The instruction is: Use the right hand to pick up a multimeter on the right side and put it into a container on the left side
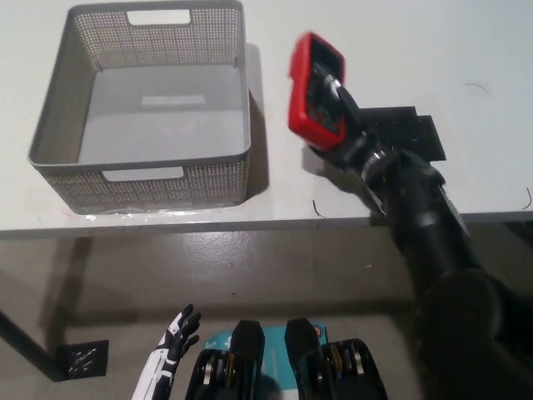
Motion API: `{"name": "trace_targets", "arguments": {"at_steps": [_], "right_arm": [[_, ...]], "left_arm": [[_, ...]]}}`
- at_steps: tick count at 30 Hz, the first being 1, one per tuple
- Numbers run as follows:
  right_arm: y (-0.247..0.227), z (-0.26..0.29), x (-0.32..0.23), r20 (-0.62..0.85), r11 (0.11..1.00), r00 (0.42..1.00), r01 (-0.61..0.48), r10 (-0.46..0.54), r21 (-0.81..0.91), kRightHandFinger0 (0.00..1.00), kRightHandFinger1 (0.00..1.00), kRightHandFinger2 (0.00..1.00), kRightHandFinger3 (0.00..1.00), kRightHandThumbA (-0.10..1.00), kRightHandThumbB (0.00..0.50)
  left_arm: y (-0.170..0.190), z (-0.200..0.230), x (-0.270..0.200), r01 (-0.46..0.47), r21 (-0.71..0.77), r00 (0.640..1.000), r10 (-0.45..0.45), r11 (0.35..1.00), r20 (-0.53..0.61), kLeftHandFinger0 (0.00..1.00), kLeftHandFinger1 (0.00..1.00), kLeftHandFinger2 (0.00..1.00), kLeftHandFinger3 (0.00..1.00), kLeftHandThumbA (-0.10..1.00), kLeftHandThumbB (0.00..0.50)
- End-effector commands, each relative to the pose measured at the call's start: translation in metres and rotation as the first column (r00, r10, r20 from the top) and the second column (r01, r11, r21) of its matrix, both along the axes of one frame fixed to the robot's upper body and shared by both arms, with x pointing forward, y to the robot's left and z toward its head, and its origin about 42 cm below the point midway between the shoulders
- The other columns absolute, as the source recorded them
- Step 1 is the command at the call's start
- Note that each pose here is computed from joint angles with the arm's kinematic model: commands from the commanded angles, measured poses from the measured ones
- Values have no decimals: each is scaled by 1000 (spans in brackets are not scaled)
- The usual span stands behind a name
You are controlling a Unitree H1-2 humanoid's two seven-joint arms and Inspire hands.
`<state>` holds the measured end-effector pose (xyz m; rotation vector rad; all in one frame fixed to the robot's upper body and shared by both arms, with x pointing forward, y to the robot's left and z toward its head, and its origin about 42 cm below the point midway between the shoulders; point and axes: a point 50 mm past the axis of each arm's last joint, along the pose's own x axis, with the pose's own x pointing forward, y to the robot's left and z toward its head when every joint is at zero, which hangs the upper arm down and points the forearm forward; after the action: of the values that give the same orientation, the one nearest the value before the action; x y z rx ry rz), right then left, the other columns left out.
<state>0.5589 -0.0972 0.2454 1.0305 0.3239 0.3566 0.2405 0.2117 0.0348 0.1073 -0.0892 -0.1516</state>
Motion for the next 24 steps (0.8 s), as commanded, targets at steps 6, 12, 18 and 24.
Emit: {"name": "trace_targets", "arguments": {"at_steps": [6, 12, 18, 24], "right_arm": [[58, 210, -20, 552, 945, 829, -242, 84, 220, 0, 0, 272, 896, -100, 244], [58, 234, -36, 619, 953, 782, -241, 78, 185, 0, 0, 126, 785, -100, 248], [71, 248, -35, 662, 962, 714, -272, 227, -37, 0, 247, 696, 958, -100, 141], [109, 238, -29, 536, 895, 760, -135, 369, -424, 0, 383, 769, 858, -100, 157]], "left_arm": [[0, 7, -6, 32, 6, 998, -32, 999, 53, 1000, 1000, 1000, 1000, 1000, 409], [1, 4, -10, 31, 0, 999, -31, 1000, 37, 1000, 1000, 1000, 1000, 1000, 399], [-6, -1, -16, 43, -5, 999, -43, 999, 15, 1000, 1000, 1000, 1000, 1000, 395], [-10, -6, -18, 45, -8, 999, -45, 999, 6, 1000, 1000, 1000, 1000, 1000, 390]]}}
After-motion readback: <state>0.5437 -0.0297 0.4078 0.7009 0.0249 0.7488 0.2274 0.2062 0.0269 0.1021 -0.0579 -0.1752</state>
